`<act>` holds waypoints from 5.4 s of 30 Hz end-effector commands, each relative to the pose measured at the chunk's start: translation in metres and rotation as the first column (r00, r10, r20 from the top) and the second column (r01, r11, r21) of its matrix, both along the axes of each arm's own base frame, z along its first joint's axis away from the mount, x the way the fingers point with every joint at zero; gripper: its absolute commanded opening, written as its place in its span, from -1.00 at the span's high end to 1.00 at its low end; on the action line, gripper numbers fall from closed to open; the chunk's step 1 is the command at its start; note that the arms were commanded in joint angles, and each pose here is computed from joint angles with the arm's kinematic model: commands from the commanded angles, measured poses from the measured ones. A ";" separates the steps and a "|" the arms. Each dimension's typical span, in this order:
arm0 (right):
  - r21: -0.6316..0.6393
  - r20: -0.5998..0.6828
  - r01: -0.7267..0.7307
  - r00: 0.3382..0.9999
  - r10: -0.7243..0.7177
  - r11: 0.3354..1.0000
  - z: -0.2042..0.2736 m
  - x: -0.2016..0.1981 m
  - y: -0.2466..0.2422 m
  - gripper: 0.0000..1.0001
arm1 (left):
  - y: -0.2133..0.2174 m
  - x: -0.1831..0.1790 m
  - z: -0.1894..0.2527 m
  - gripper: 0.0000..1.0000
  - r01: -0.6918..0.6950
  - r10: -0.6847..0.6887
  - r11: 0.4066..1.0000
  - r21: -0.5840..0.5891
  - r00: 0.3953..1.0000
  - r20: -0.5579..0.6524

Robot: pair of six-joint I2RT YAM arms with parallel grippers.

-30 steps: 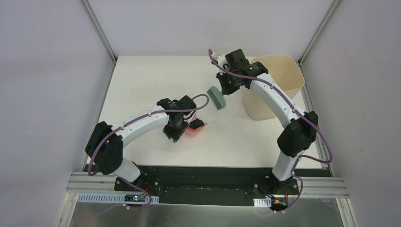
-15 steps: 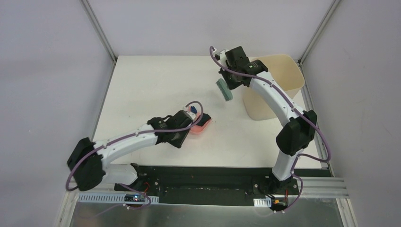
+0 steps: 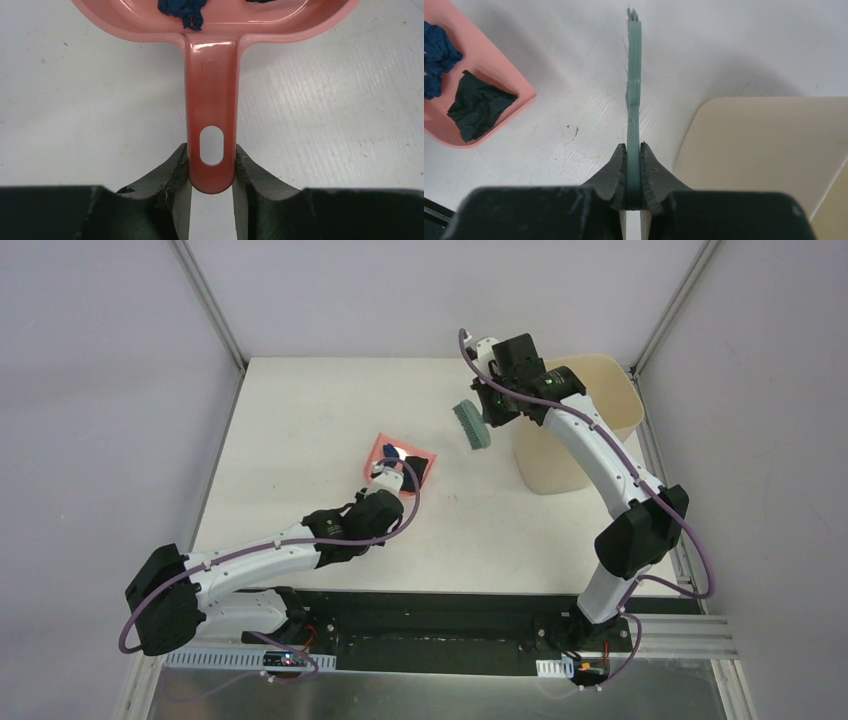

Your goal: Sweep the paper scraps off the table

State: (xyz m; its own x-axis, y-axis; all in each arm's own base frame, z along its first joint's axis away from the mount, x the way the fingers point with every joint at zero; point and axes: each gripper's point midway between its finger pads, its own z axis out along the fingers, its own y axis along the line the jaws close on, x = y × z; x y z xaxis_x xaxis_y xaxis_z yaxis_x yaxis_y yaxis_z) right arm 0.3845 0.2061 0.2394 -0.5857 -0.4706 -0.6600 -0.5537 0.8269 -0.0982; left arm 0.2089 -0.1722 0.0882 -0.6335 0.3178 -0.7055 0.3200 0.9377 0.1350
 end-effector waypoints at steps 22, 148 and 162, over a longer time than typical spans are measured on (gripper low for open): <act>0.325 -0.067 -0.003 0.997 0.026 0.946 0.028 -0.135 -0.067 1.00 | -0.087 0.065 0.141 1.00 0.107 -0.091 0.992 -0.073 0.977 0.194; 0.518 -0.523 0.419 0.845 -0.111 0.746 -0.085 -0.185 -0.081 -0.15 | -0.060 0.013 0.007 -0.11 0.039 -0.076 0.994 -0.104 0.919 -0.387; 0.533 -0.382 0.384 0.904 -0.191 0.754 -0.063 -0.178 -0.095 -0.44 | -0.051 0.017 0.032 -0.21 0.078 -0.104 0.993 -0.093 0.942 -0.319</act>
